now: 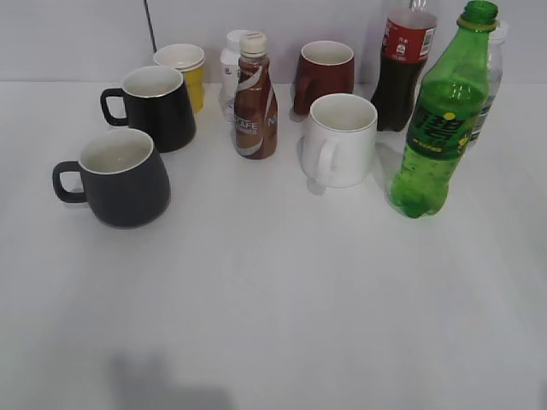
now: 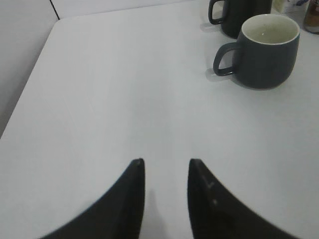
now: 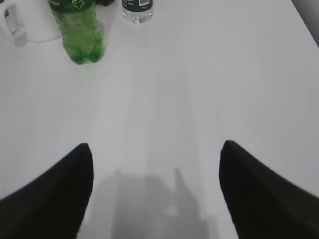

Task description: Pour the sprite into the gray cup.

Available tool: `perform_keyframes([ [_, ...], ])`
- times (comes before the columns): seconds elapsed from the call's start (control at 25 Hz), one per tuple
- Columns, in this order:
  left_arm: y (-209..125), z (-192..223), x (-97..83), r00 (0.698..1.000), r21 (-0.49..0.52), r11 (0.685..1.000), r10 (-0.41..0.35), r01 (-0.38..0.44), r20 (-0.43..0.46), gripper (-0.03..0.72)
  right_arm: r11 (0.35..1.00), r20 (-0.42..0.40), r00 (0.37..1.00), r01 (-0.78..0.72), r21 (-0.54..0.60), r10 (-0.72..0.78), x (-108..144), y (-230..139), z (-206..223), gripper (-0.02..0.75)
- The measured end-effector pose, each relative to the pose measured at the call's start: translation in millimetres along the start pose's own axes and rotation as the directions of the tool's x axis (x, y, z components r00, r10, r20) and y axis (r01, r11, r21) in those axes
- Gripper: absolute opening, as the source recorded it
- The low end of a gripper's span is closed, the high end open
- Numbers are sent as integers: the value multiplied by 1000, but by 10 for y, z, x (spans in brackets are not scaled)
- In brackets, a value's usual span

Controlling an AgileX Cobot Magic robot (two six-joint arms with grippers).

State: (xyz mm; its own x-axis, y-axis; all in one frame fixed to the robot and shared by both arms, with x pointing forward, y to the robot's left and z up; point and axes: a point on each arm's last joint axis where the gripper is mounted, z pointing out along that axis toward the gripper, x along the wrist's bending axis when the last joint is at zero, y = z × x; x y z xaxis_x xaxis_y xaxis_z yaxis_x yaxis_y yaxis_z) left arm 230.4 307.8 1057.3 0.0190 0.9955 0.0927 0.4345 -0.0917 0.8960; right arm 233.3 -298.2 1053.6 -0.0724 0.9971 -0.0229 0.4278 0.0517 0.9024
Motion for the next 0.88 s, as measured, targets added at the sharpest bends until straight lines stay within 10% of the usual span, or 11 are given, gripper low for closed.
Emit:
perform_keyframes([
  [0.88,0,0,0,1000,0,1000,0,0,0,235,1000,0,1000,0,0,0,0,0,0,588],
])
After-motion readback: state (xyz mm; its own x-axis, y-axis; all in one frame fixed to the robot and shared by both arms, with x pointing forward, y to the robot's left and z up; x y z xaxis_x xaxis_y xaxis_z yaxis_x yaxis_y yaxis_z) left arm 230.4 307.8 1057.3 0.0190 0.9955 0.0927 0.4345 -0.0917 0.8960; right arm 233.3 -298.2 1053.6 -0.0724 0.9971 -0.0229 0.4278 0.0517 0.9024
